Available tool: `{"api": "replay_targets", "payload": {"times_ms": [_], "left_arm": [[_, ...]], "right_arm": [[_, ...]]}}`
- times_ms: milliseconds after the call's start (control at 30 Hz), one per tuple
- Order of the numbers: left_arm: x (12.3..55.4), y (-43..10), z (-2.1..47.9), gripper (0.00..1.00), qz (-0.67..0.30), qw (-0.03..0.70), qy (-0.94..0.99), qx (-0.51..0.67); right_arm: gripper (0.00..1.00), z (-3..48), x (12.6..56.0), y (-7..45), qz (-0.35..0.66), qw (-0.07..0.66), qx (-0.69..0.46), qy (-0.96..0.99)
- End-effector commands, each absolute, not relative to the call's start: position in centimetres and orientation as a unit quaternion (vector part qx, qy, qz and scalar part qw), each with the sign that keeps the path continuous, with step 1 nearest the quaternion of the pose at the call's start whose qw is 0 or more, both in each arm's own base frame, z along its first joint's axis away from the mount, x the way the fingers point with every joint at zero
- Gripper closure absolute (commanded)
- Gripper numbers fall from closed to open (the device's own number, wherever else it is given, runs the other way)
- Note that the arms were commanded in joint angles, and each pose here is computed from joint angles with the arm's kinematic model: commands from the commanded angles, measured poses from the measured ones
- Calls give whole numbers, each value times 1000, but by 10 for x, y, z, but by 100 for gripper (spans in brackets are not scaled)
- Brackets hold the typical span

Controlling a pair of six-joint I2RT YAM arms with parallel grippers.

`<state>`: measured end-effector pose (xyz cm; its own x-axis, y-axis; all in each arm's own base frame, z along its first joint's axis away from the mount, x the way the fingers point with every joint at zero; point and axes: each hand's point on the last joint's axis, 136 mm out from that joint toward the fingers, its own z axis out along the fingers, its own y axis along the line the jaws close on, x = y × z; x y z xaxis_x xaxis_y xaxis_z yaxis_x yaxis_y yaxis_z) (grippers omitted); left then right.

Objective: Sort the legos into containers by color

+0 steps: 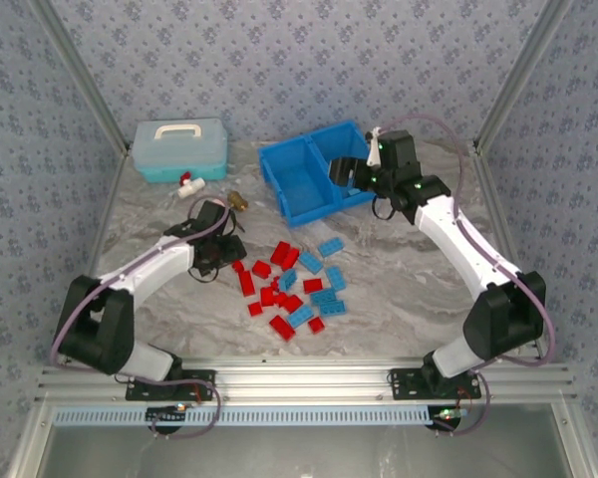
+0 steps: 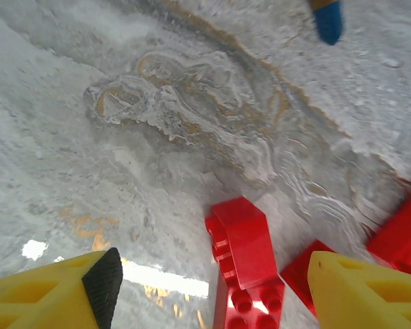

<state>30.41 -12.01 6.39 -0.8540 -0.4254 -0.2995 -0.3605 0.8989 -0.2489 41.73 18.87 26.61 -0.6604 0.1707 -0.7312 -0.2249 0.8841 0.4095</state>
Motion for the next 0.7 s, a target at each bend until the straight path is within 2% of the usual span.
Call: {"api": "replay_targets", "payload": {"times_ms": [0,67,167,333,400,500,667], "left_arm": [[314,-138,52,26,-132,157,953,-222],[314,-141,43,28,-132,145,955,-221],[309,-139,32,38,-122,133,957,-227],[301,-133,23,64,-106,126,958,-234],[301,-132,30,79,-107,131,958,-233],[308,-133,58,90,-117,160,954,-223],[342,-160,155,93,-131,273,943,-140]], "right_arm": [[9,231,398,179,222,362,-19,905],[9,228,392,176,217,358,-17,908],[9,228,389,174,214,357,-16,909],[9,233,390,173,215,365,-12,906],[8,235,390,173,213,367,-12,905],[8,241,388,171,210,370,-9,905],[8,255,379,167,212,386,-5,898]]}}
